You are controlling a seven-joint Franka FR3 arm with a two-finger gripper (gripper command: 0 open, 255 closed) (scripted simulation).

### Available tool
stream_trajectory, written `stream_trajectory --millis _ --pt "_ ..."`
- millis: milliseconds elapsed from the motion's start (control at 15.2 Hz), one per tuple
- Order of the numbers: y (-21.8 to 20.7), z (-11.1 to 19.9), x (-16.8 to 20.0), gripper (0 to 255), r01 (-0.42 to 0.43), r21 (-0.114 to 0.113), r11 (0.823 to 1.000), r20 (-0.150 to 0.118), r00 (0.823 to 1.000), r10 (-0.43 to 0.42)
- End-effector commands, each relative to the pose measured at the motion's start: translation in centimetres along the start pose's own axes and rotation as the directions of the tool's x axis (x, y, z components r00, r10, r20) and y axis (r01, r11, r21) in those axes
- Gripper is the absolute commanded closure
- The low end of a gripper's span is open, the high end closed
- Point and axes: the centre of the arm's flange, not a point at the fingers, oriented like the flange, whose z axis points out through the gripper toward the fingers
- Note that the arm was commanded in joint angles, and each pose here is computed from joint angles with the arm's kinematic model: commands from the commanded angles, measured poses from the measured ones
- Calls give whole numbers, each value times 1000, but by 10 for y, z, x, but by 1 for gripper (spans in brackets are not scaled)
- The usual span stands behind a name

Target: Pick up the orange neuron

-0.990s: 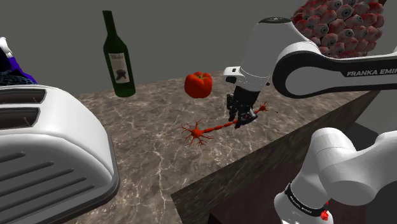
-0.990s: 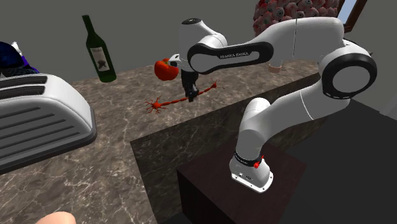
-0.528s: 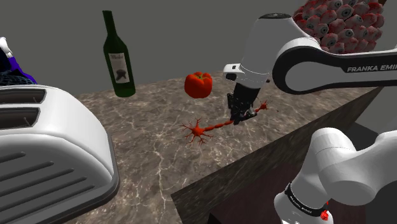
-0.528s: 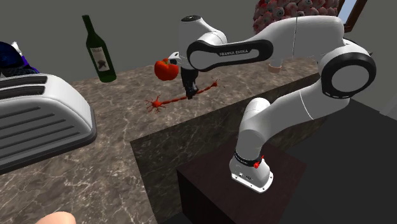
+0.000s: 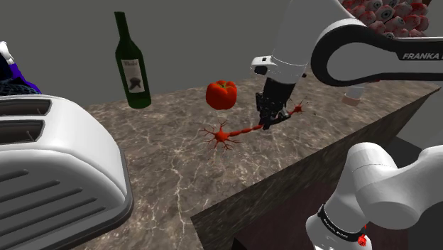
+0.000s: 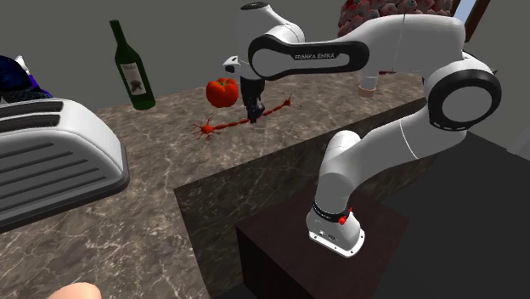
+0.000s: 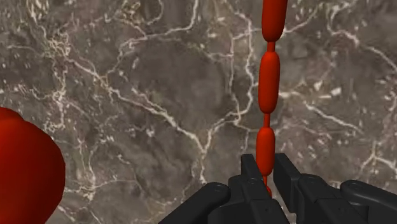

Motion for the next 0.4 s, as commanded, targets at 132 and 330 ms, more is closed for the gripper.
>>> stream_trajectory --millis 132,330 --pt "3 -21 0 255 0 0 1000 0 1000 0" --pt "3 -27 0 255 0 0 1000 0 1000 0"
